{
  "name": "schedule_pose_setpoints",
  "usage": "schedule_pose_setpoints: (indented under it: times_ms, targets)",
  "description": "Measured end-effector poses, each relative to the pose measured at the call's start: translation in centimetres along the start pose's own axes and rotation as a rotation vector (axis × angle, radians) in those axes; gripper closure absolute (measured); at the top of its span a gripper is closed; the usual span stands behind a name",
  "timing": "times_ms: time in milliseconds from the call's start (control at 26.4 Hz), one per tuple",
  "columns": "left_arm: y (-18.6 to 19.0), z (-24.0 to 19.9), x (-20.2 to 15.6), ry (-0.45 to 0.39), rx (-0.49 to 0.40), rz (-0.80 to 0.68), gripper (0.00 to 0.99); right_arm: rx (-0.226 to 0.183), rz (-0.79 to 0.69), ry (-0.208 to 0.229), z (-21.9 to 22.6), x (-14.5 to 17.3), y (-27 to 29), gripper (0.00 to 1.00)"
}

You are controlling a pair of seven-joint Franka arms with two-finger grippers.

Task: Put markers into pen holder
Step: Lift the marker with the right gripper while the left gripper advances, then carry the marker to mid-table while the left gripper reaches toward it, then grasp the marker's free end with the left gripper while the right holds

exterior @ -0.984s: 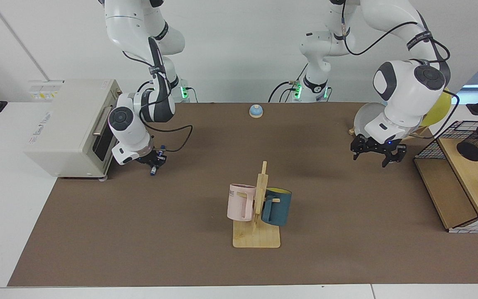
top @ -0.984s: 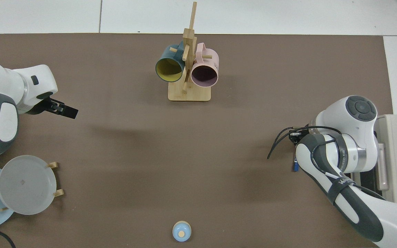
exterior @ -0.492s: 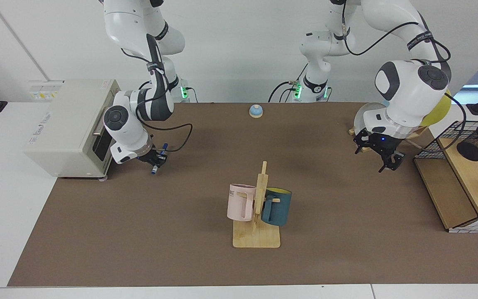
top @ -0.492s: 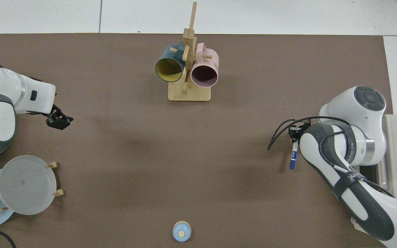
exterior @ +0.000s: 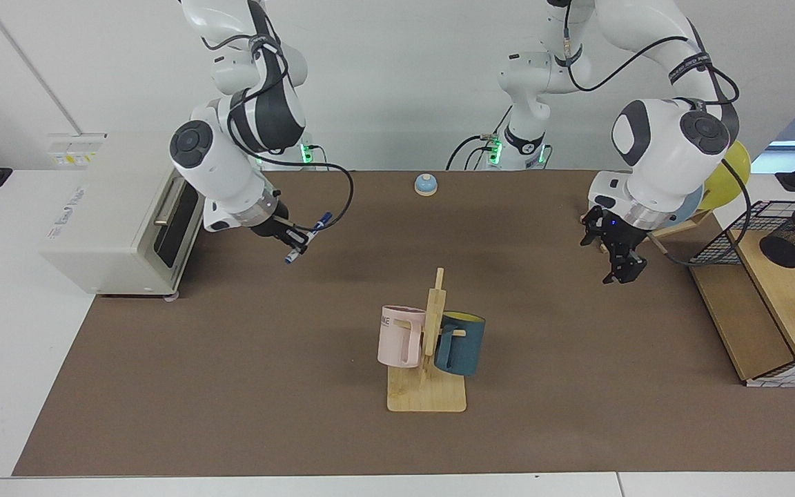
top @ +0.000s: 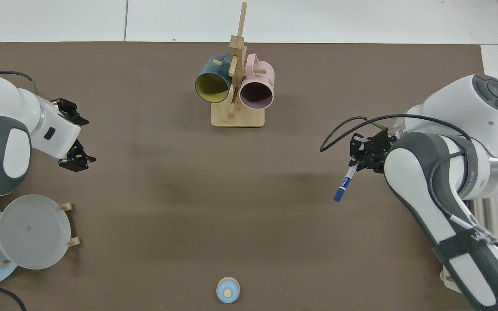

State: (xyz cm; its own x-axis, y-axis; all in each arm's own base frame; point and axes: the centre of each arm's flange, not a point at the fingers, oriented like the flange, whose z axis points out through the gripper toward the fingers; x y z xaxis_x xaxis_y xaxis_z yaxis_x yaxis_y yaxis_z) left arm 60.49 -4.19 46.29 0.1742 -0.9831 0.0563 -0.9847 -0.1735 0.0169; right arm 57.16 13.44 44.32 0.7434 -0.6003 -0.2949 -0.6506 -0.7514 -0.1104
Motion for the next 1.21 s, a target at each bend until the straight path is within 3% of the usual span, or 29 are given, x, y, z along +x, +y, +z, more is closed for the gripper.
schedule_pose_setpoints:
  times_ms: [303,568,870,1022,1211]
  targets:
    - [1.4,-4.3,3.1,0.013,0.039,0.026,0.0,0.098,0.273,-0.112,-0.2,-6.0,-5.1,0.83]
    - [3.7,-6.2,6.2,0.013,0.023,-0.052,0.0,0.249,0.458,-0.194,-0.2,-10.1,-9.1,0.83]
    - [6.9,-6.0,12.8,0.012,0.015,-0.147,0.0,0.379,0.655,-0.295,-0.1,-14.6,-12.5,0.83]
    - [8.7,-6.6,15.6,-0.018,0.047,-0.145,0.0,0.401,0.69,-0.319,0.1,-15.5,-13.2,0.83]
    - [10.5,-8.2,17.2,-0.054,0.105,-0.127,0.0,0.418,0.712,-0.316,0.4,-15.9,-13.6,0.83]
